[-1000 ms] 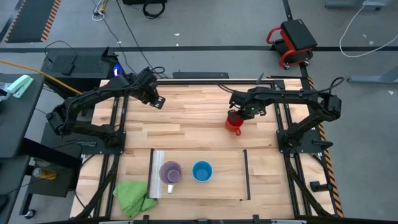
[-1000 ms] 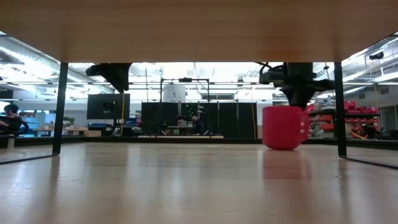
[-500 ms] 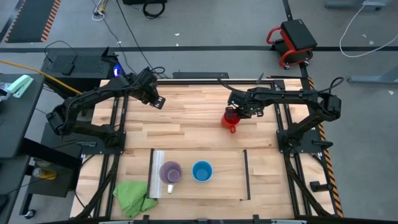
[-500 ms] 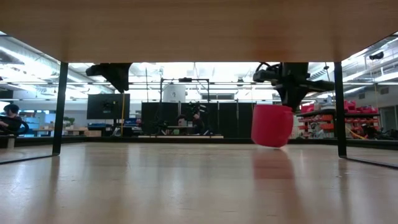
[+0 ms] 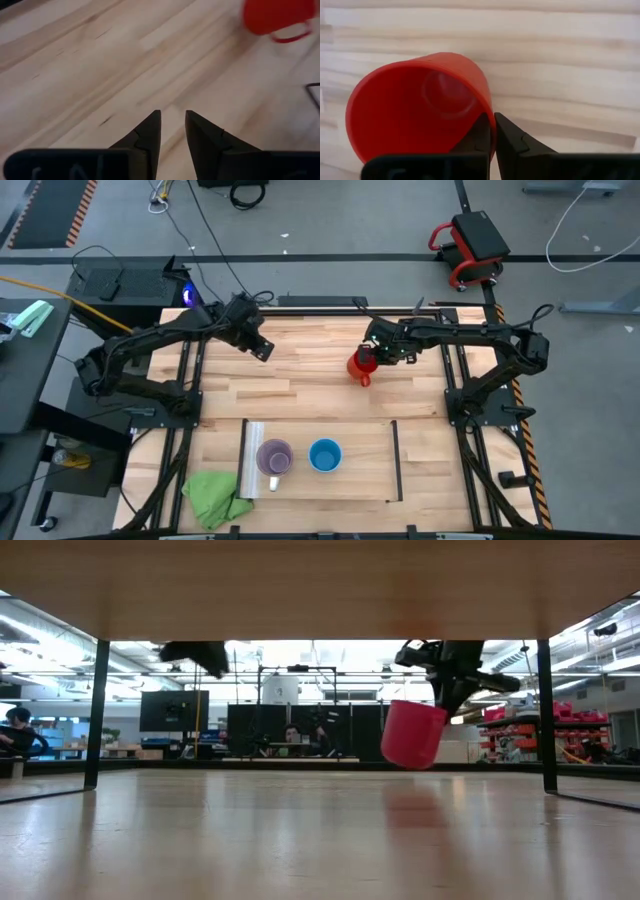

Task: Stack small to large cups/mugs on shelf
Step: Put the red mug on the shelf

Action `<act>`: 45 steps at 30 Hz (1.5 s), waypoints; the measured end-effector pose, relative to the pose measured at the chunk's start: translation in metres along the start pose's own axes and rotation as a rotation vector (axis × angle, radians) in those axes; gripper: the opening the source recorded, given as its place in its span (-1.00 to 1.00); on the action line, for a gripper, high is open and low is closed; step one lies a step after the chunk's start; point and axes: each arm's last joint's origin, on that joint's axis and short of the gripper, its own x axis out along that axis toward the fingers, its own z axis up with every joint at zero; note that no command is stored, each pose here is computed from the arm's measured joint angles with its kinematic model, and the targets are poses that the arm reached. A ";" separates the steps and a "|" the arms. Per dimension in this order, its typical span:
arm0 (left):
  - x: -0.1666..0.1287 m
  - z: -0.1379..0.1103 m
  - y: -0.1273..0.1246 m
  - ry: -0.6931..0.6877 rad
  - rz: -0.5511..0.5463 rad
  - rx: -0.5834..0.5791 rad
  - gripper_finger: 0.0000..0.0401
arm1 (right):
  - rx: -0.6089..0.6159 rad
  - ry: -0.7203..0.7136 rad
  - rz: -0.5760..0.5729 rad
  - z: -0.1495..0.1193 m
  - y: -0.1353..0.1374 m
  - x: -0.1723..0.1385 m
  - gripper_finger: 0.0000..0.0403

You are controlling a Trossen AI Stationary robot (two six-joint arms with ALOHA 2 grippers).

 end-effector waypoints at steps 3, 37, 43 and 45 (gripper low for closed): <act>0.002 0.000 -0.012 -0.034 -0.043 0.020 -0.51 | 0.000 -0.020 -0.016 0.003 -0.002 0.000 -0.97; 0.051 -0.003 -0.050 -0.001 -0.117 0.066 -0.52 | -0.074 -0.006 -0.079 0.003 -0.009 0.000 -0.89; 0.051 -0.003 -0.050 -0.001 -0.117 0.065 -0.53 | -0.069 -0.027 -0.092 0.005 -0.010 0.000 -0.89; 0.051 -0.003 -0.050 0.000 -0.117 0.065 -0.52 | -0.066 -0.030 -0.097 0.006 -0.011 0.000 -0.89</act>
